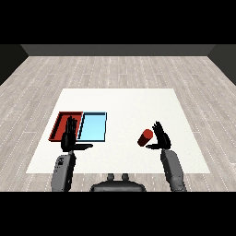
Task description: Pick the red can and put it in the red box
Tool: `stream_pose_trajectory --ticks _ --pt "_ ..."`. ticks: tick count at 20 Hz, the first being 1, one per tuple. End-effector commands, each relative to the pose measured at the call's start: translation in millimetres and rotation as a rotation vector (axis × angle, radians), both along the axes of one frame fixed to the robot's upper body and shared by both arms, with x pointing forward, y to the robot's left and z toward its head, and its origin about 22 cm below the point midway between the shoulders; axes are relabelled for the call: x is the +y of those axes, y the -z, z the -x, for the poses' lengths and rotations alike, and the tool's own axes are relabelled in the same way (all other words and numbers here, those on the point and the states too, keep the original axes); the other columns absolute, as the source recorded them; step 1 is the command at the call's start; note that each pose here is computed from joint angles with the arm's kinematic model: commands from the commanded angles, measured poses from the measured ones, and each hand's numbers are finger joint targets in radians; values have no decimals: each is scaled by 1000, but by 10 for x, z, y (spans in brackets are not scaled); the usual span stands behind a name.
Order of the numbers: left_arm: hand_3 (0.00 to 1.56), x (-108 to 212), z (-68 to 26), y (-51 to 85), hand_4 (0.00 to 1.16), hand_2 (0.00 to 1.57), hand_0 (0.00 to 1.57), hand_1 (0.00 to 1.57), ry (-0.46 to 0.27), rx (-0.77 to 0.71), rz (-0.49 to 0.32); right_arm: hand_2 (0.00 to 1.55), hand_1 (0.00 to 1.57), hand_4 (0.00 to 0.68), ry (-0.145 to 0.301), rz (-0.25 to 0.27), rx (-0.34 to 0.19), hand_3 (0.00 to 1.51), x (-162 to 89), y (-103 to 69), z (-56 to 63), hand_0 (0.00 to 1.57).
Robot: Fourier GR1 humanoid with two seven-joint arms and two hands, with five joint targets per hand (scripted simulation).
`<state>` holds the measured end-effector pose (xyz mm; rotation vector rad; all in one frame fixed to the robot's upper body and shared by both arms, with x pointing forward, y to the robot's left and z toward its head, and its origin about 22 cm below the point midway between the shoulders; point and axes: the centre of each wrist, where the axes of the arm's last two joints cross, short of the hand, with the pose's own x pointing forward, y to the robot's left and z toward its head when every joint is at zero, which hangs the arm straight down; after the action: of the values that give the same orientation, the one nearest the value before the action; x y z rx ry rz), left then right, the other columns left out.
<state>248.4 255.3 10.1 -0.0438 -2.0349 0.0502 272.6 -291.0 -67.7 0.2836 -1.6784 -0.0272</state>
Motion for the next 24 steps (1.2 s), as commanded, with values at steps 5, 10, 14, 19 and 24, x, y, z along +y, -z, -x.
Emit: stream_pose_trajectory --ticks 5,10,14,19,24 --pt "0 2 -57 91 0 0 0 0 1 10 -24 0 0 0 -9 -27 33 0 282 -34 -163 0" --pt "0 -271 -74 -54 0 0 0 0 -3 -8 -4 0 0 0 -37 -55 28 0 296 38 -295 0" --pt "0 -260 60 -164 0 0 0 0 8 -16 -4 0 0 0 -63 -42 32 0 379 60 -269 0" --pt "0 -27 125 -34 0 0 0 0 -9 -9 -6 0 0 0 -59 -22 39 0 388 104 -190 0" --pt "0 -8 -14 10 0 0 0 0 9 -20 15 0 0 0 -57 -46 59 0 640 61 -117 0"
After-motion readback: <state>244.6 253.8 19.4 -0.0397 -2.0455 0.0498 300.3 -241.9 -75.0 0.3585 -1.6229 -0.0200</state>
